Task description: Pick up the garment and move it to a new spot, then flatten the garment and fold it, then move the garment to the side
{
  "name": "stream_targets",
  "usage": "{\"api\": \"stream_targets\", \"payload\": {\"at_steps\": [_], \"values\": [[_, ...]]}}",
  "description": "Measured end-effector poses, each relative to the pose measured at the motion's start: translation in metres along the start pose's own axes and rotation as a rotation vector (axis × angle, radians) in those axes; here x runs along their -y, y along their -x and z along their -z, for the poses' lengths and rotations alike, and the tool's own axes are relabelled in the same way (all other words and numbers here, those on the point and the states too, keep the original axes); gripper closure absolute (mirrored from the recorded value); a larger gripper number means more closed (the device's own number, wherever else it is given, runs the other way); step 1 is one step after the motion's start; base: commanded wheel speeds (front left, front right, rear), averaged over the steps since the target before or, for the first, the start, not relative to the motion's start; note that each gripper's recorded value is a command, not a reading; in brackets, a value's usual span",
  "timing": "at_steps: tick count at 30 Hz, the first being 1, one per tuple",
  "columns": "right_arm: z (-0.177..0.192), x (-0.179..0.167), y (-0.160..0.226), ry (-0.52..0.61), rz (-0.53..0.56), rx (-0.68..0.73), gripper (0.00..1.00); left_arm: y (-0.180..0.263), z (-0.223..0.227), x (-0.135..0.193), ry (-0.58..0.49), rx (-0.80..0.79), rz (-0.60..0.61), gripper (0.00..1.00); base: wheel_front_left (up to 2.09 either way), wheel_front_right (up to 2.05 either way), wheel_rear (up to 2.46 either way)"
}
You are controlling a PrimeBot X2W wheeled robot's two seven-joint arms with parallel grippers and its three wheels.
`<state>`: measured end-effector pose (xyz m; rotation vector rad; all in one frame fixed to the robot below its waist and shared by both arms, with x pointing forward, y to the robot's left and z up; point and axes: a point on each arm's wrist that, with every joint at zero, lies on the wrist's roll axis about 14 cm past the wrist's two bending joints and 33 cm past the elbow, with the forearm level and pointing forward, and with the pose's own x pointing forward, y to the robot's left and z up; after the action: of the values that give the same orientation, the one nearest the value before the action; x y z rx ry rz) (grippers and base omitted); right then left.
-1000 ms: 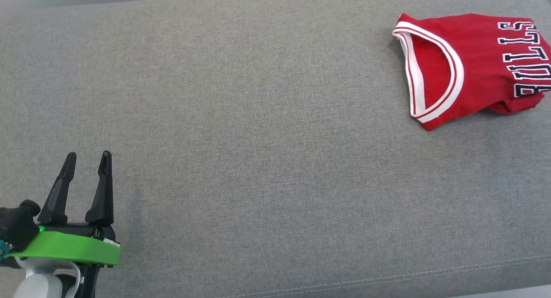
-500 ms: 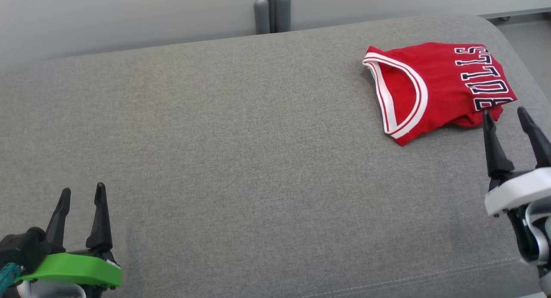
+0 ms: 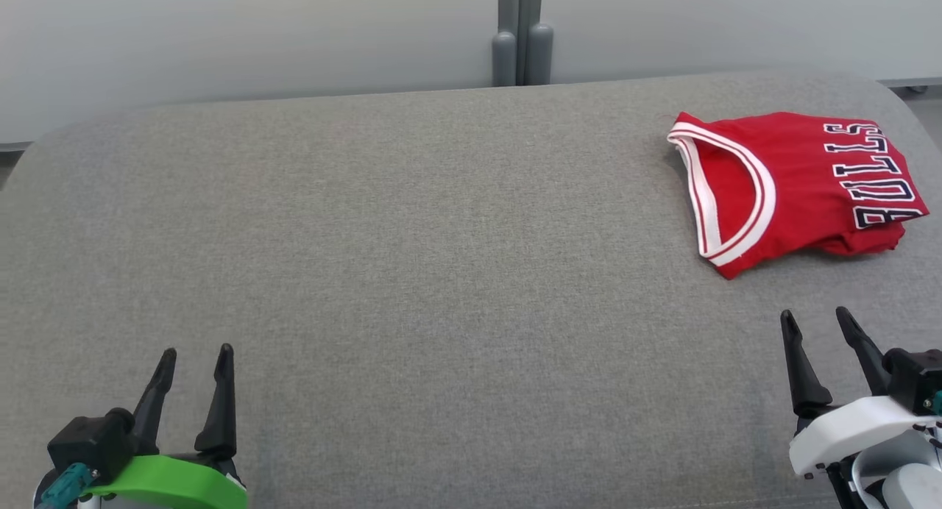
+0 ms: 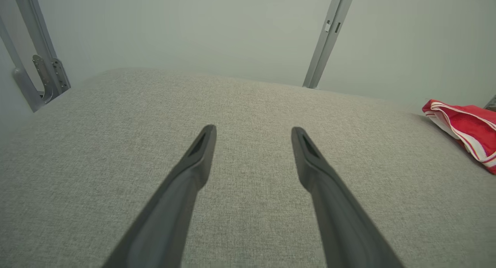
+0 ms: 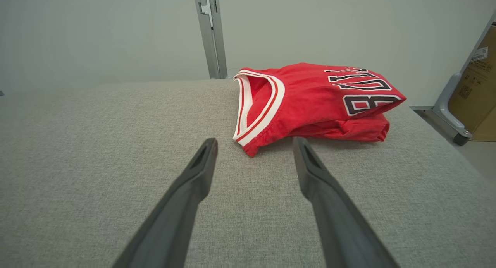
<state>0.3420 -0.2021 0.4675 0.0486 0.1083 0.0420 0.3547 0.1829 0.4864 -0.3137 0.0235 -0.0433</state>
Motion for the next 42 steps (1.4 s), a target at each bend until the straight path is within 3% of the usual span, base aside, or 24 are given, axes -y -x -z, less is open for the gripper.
{"api": "stream_targets", "payload": {"at_steps": [7, 18, 26, 35, 36, 42], "values": [[0.001, -0.015, 0.0, 0.018, -0.026, 0.009, 0.0, 0.018, -0.006, -0.019, -0.013, 0.021, -0.055, 0.0, 0.0, 0.0, 0.0], [-0.027, -0.03, -0.007, 0.021, -0.044, 0.107, 0.0, 0.036, -0.019, -0.042, -0.027, 0.065, -0.134, 0.0, 0.0, 0.0, 0.0], [-0.027, -0.021, 0.005, 0.028, 0.001, 0.117, 0.0, 0.035, -0.031, -0.06, -0.035, 0.102, -0.192, 0.0, 0.0, 0.0, 0.0], [-0.023, -0.002, 0.026, 0.029, 0.074, 0.115, 0.0, 0.028, -0.026, -0.054, -0.027, 0.085, -0.176, 0.0, 0.0, 0.0, 0.0], [-0.023, 0.001, 0.028, 0.026, 0.085, 0.116, 1.0, 0.026, -0.024, -0.051, -0.023, 0.082, -0.171, 1.0, 0.0, 0.0, 0.0], [0.003, -0.006, 0.035, -0.014, 0.097, 0.04, 1.0, 0.028, 0.003, -0.043, 0.024, 0.011, -0.18, 1.0, 0.0, 0.0, 0.0]]}}
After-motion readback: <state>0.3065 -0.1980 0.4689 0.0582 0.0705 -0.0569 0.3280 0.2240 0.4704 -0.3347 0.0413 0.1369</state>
